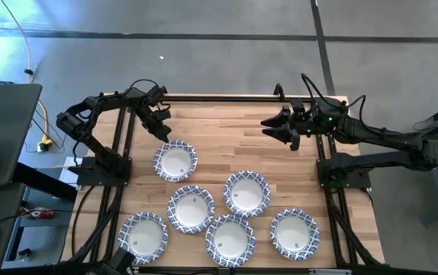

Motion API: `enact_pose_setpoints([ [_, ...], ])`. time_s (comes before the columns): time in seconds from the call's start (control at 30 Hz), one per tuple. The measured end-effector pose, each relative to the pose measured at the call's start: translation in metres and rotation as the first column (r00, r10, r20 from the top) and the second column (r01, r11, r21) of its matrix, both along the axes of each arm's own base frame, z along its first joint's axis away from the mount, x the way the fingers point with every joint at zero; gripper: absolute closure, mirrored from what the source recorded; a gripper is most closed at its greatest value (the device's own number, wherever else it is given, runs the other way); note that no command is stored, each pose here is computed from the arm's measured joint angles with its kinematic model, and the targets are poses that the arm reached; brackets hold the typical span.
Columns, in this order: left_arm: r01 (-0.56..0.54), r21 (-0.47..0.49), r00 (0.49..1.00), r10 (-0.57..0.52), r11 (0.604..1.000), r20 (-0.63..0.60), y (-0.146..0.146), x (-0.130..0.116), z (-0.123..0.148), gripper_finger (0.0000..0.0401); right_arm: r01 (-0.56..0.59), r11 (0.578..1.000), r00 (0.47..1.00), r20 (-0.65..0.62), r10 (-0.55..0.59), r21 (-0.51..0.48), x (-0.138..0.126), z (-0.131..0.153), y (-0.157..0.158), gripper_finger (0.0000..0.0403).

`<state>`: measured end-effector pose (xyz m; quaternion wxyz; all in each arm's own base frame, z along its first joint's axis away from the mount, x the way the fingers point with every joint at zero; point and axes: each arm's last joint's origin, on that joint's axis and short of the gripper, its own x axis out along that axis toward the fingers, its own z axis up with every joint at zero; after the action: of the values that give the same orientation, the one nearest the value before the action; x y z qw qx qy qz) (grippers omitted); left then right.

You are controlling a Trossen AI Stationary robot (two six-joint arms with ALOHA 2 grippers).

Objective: Nest bowls inside each other
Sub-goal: Stack the white patterned bowl on top of the other white patterned bowls

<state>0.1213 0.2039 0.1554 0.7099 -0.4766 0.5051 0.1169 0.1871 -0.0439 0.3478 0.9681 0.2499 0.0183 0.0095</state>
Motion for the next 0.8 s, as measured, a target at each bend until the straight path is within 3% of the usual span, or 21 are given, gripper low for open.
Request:
enact_pose_setpoints([
  [0.2,-0.001,-0.003,1.000,0.001,1.000,0.000,-0.0001,0.0000,-0.0004,0.0258,0.000,1.000,1.000,-0.005,0.000,-0.003,0.0000,-0.0005,0.0000,0.0197],
  [0.8,0.005,-0.006,1.000,-0.005,1.000,0.017,-0.0005,0.0011,-0.0003,0.0256,0.000,1.000,1.000,-0.004,0.000,0.001,0.0000,-0.0004,0.0000,0.0197],
])
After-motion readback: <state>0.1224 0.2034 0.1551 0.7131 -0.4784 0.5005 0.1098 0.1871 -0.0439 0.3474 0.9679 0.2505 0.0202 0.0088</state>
